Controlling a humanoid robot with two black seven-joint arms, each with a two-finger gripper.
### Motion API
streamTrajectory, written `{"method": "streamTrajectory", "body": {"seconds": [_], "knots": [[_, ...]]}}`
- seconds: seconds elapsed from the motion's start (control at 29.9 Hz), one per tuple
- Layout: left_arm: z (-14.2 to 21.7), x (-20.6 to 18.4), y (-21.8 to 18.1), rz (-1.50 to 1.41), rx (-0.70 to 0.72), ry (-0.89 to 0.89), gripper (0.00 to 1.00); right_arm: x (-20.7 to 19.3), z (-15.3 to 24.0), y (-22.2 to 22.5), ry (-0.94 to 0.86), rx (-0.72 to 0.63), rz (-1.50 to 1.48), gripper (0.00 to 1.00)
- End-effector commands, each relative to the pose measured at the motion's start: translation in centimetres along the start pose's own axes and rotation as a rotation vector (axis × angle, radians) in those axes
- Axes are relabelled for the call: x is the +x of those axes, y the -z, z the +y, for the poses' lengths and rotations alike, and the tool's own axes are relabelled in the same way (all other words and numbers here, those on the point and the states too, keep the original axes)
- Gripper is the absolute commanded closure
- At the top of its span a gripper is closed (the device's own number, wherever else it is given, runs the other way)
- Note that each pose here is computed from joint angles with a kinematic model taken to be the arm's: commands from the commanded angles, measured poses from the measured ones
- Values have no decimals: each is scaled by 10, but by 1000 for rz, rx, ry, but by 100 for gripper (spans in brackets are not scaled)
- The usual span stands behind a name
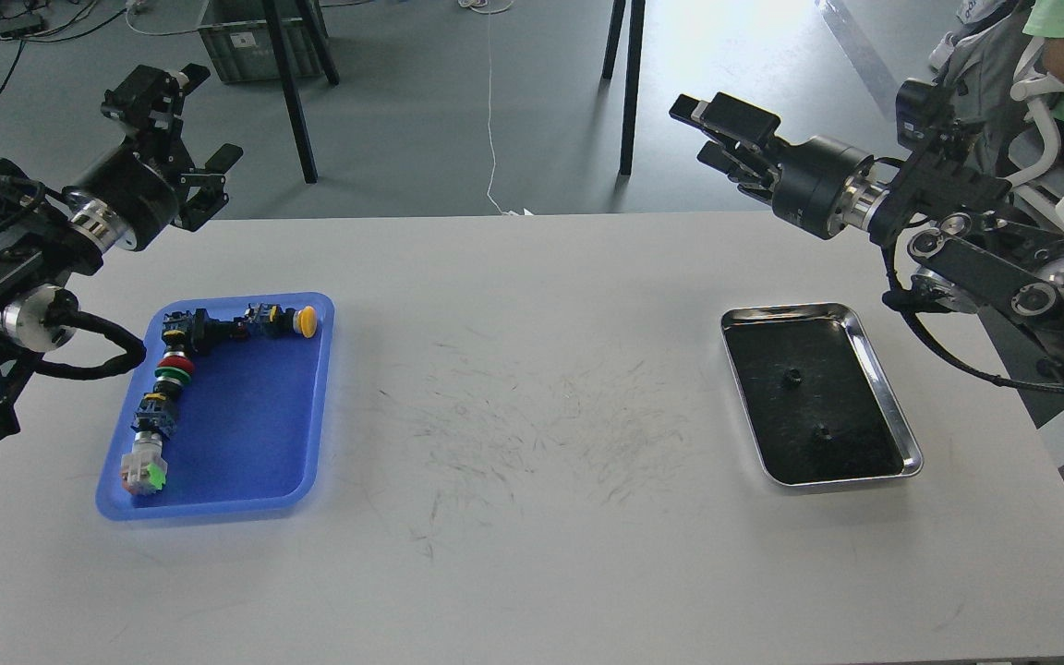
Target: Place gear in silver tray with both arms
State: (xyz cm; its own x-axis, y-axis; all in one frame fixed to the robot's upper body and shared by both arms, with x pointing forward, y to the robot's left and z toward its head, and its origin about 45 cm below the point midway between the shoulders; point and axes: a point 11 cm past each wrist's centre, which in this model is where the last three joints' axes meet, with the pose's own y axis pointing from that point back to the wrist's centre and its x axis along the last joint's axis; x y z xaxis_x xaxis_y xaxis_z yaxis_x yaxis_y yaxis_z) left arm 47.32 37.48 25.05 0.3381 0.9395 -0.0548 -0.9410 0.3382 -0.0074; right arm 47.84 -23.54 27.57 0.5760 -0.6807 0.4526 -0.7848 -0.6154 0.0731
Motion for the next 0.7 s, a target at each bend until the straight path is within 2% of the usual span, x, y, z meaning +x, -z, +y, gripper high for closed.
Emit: {"method": "streamTrajectory", "body": {"seconds": [0.0, 0.2, 0.37, 0.47, 0.6, 0.67], "knots": [[-2, -2, 2, 10, -3, -2, 1, 10, -1, -1, -101, 23, -149, 6], [-8, -12, 5, 48, -19, 4, 1, 21, -4, 0, -250, 66, -352, 4], [-5, 3, 8, 49, -20, -63, 1, 5, -15, 0, -233, 68, -369, 2], [-13, -12, 20, 70, -10, -51, 1, -6, -17, -4, -221, 68, -409, 2], [-20, -8, 0, 128, -89, -81, 1, -13, -21, -3, -224, 87, -471, 2], [-19, -3, 4, 153, -65, -109, 1, -14, -18, -10, -261, 91, -550, 2]]}}
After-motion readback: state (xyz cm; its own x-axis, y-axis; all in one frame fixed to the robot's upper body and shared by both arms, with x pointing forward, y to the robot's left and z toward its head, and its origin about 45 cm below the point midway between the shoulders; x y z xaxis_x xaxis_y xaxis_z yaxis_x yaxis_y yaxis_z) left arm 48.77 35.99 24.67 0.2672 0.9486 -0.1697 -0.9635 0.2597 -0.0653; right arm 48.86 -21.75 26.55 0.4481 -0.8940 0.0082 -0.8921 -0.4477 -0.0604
